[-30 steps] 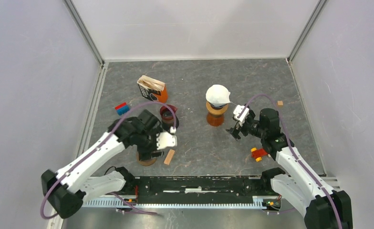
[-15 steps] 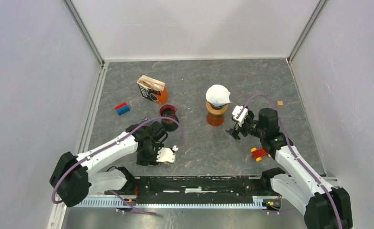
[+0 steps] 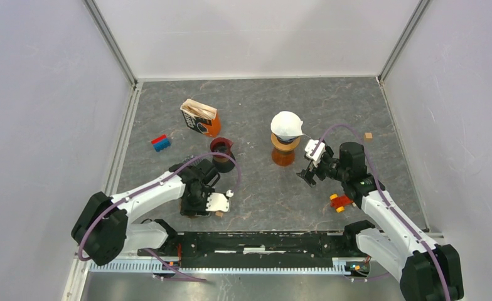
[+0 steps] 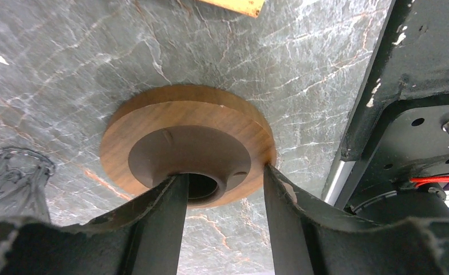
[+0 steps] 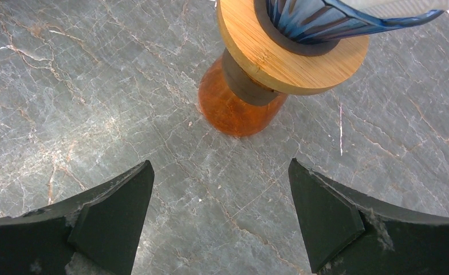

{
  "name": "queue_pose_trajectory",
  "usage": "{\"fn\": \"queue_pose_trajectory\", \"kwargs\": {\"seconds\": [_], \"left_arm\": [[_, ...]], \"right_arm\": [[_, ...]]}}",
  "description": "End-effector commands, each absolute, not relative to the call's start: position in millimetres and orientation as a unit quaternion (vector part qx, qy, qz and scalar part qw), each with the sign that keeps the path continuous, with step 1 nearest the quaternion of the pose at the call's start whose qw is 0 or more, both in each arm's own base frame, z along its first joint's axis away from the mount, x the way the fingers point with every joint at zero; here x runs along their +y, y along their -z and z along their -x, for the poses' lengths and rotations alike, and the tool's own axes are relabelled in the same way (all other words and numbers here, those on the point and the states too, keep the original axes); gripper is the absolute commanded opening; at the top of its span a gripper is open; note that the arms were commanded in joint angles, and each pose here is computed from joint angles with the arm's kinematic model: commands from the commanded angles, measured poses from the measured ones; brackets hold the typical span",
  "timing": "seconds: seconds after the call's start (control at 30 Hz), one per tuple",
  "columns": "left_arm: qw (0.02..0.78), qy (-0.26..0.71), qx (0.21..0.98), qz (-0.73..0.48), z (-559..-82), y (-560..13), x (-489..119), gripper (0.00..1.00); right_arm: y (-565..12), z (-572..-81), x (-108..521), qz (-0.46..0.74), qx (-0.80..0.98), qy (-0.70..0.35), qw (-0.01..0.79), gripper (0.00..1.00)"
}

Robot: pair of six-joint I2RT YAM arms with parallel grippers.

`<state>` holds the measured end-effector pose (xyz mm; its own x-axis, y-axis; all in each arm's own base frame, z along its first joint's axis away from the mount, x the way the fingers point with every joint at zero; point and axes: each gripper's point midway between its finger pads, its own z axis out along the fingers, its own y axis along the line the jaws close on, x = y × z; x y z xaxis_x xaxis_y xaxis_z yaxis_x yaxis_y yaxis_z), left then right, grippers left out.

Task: Place the coffee filter in the dripper
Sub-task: Pick up the dripper holder from the center of the board.

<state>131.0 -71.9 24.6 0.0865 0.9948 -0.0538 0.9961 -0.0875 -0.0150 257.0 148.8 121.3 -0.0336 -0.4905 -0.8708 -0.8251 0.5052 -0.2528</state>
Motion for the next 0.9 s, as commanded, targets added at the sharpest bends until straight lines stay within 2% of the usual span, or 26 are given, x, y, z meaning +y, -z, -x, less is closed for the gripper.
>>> {"fn": "queue_pose_trajectory", "kwargs": {"seconds": [0.0,0.07,0.13,0.23,0.33,0.57,0.87], "left_arm": [[0.029,0.031,0.649,-0.760,-138,-13,-78,0.57],[0.033,0.033,0.646,-0.762,-138,-9,-78,0.56],[0.038,0.041,0.646,-0.762,-138,-7,-81,0.51],[0.042,0.058,0.648,-0.758,-136,-6,-88,0.37],[0.041,0.065,0.651,-0.755,-136,-4,-91,0.30],[0.061,0.095,0.658,-0.745,-135,-16,-106,0.03],[0.101,0.180,0.663,-0.719,-127,-62,-143,0.02]], "right_arm": [[-125,-259,151,0.475,0.690,-0.165,0.521,0.95],[-125,-259,151,0.475,0.691,-0.166,0.520,0.94],[-125,-259,151,0.474,0.691,-0.166,0.520,0.95],[-124,-259,151,0.476,0.690,-0.165,0.520,0.94],[-126,-259,151,0.476,0.687,-0.164,0.524,0.94],[-126,-259,153,0.476,0.688,-0.170,0.521,0.94],[-154,-251,169,0.506,0.645,-0.208,0.534,0.94]]}}
